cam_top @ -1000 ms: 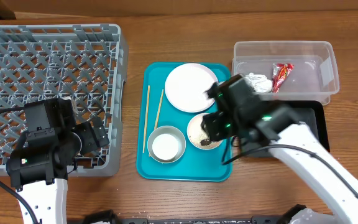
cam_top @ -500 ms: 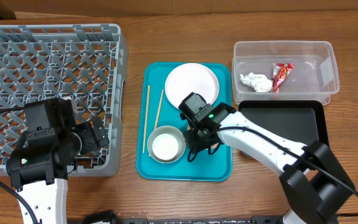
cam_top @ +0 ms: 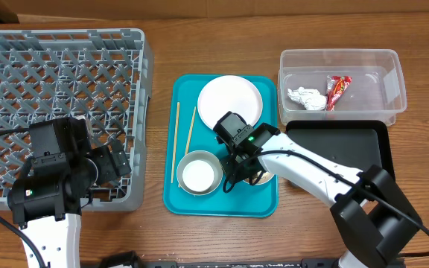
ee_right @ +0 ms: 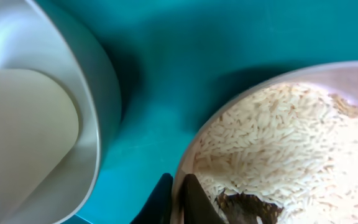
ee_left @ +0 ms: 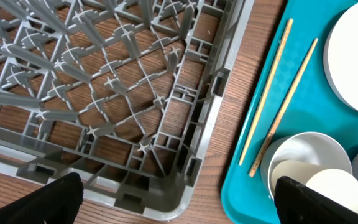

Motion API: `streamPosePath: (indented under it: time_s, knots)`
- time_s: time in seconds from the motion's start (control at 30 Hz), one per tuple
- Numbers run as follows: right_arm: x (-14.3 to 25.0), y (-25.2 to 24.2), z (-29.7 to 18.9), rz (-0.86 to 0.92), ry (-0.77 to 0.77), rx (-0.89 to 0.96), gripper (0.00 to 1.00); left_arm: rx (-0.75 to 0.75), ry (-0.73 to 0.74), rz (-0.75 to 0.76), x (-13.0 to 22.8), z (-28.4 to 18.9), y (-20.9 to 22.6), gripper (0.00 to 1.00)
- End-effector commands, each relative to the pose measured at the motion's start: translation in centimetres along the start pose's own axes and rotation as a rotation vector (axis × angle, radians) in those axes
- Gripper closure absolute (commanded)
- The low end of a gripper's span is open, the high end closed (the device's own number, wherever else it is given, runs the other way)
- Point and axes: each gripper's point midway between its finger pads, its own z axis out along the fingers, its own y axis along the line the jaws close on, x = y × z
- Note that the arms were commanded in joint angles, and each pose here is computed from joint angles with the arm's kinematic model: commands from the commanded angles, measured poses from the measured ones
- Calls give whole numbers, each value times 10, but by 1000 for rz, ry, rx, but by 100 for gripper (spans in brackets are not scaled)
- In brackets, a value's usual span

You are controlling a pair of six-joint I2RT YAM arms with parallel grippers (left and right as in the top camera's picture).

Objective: Sort waste into correct bins and load items into the dishwasher
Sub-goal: 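Grasp the small rice bowl with the right gripper and lift it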

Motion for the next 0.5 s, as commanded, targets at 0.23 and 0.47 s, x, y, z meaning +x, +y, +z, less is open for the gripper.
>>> streamPosePath:
  time_s: [0.23,0.47]
  knots:
    - [-14,7,-31,101,-59,-23,96,11,-20,-1,-6,-4,-2,0]
    - [-44,-11,-107,253,-266,-149,96,11,-20,-1,-6,-4,-2,0]
